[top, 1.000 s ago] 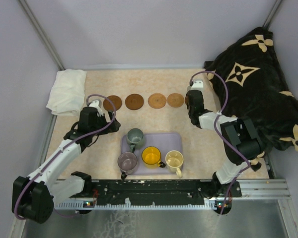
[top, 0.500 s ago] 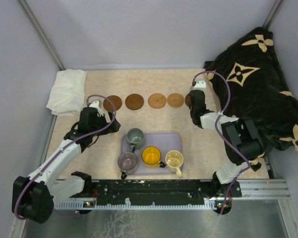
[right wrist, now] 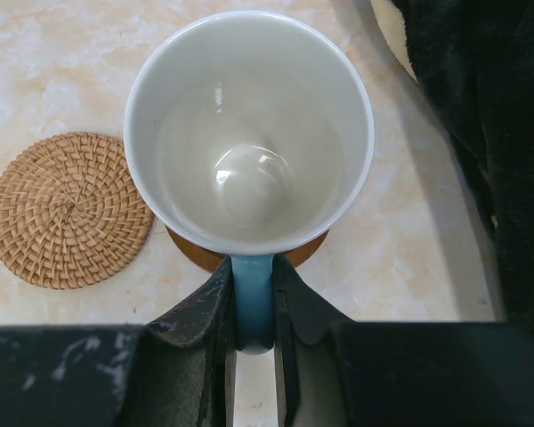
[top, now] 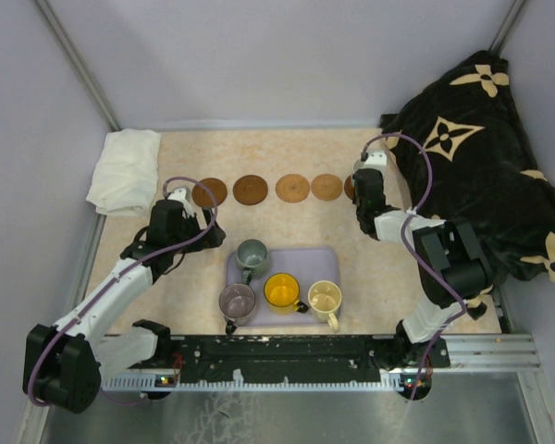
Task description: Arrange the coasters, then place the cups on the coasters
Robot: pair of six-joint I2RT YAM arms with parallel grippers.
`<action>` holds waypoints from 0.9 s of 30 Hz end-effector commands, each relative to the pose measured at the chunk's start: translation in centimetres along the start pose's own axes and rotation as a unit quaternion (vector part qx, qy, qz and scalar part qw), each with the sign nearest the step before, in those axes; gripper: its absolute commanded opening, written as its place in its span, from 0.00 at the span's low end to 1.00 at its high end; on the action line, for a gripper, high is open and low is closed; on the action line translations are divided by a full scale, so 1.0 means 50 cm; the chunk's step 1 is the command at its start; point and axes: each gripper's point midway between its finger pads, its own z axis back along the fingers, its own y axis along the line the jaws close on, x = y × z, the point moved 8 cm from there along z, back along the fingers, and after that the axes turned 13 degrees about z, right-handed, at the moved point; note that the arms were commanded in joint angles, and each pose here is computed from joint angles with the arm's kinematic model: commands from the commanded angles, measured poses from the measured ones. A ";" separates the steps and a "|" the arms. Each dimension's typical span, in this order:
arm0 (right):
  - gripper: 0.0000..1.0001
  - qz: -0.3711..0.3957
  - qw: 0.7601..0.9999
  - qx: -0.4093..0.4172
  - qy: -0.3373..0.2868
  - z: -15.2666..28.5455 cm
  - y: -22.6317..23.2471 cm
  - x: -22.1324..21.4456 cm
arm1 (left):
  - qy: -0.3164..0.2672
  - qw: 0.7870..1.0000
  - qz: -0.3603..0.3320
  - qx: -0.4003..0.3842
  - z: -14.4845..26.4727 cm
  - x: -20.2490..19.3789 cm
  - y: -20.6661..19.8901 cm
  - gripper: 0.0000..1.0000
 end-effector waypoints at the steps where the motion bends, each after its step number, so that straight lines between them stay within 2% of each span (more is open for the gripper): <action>1: 0.00 -0.056 0.994 -0.014 -0.091 0.012 -0.019 0.099 | -0.002 1.000 -0.001 -0.009 -0.004 -0.001 -0.001 1.00; 9: 0.00 -0.051 0.996 -0.017 -0.076 0.001 -0.015 0.093 | 0.002 1.000 -0.001 -0.009 -0.005 -0.004 0.001 1.00; 15: 0.26 -0.049 0.996 -0.023 -0.067 -0.006 -0.013 0.086 | 0.003 1.000 -0.001 -0.010 -0.005 -0.005 0.001 1.00; 27: 0.45 -0.038 0.998 -0.022 -0.046 -0.027 -0.002 0.070 | 0.005 1.000 -0.002 -0.008 -0.010 -0.006 0.002 1.00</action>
